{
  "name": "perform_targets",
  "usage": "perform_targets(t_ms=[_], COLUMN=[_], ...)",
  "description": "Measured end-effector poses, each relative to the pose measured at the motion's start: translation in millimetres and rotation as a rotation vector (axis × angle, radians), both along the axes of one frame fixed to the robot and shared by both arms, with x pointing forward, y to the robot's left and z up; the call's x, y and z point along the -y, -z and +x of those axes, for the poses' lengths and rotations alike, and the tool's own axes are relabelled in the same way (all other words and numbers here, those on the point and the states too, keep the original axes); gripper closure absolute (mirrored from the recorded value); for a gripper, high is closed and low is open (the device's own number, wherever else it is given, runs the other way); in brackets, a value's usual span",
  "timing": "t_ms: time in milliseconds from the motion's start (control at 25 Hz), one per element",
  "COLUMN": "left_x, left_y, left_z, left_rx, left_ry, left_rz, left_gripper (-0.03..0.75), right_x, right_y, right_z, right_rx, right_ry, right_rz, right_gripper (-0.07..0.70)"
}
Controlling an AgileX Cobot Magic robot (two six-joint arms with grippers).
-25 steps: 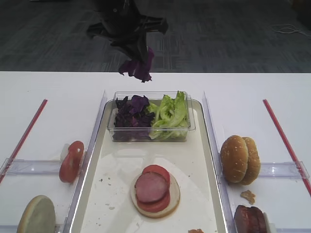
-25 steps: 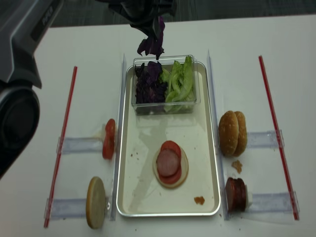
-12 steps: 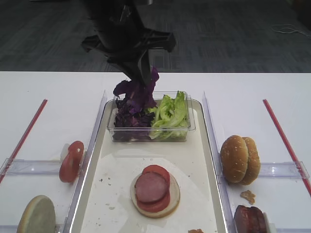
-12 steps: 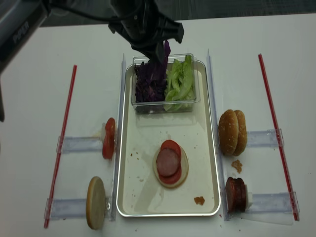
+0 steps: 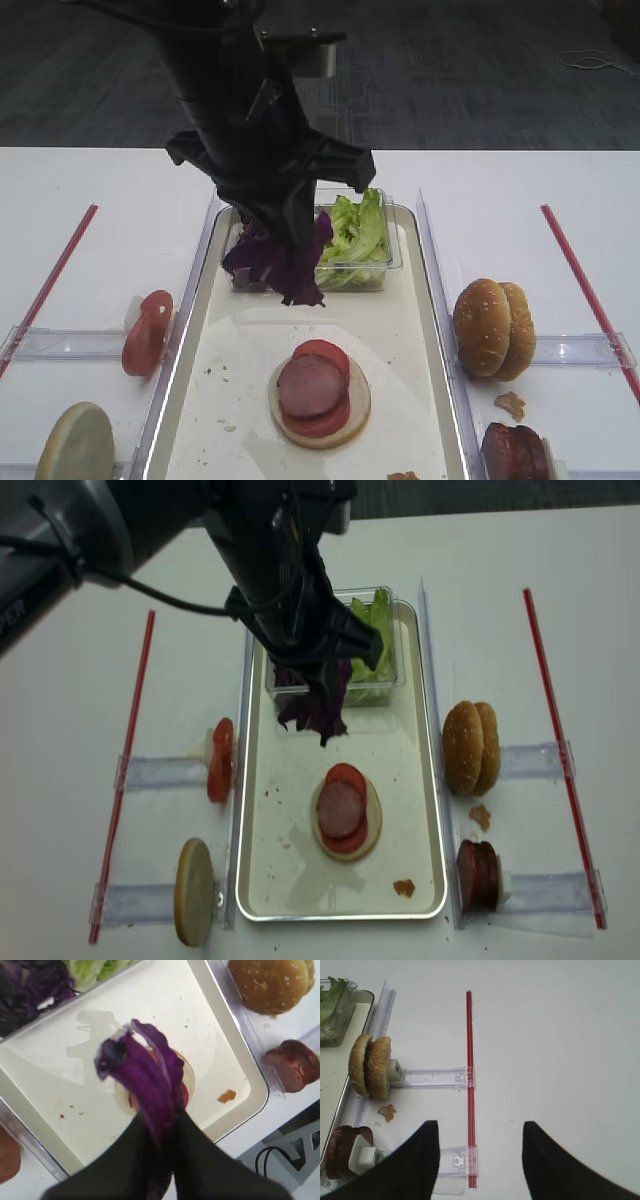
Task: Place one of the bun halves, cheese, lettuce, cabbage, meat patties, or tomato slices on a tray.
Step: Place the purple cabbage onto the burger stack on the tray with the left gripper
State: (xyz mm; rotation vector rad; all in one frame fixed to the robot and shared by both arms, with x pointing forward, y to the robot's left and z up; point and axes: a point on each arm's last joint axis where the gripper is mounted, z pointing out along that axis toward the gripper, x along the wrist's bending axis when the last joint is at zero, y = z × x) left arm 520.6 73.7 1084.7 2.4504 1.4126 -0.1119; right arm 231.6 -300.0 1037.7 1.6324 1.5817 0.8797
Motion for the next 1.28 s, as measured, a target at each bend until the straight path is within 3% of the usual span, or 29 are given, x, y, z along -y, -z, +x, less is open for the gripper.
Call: perform_targets(t_ms=[320, 560, 720, 960, 1280], left_x=[15.8, 18.4, 21.4, 31.7, 38.2], left_y=[24.8, 43.0, 45.1, 62.7, 90.4], left_z=[-26.2, -28.6, -25.2, -18.3, -10.9], left_rx=[-0.059, -0.04, 0.001, -0.012, -0.051], left_ry=[0.07, 0.057, 0.059, 0.085, 0.098], left_rz=[0.066, 0.054, 0.022, -0.006, 0.031], left_gripper=[0.644, 0.644, 0.644, 0.644, 0.644], right_x=[0.0, 0.0, 0.0, 0.0, 0.0], right_y=[0.0, 0.0, 0.0, 0.0, 0.0], right_z=[0.0, 0.0, 0.0, 0.0, 0.0], right_rx=[0.0, 0.0, 0.0, 0.0, 0.0], right_ry=[0.002, 0.002, 0.002, 0.002, 0.002], right_rz=[0.003, 0.003, 0.003, 0.003, 0.003], right_gripper=[0.234, 0.234, 0.234, 0.234, 0.234])
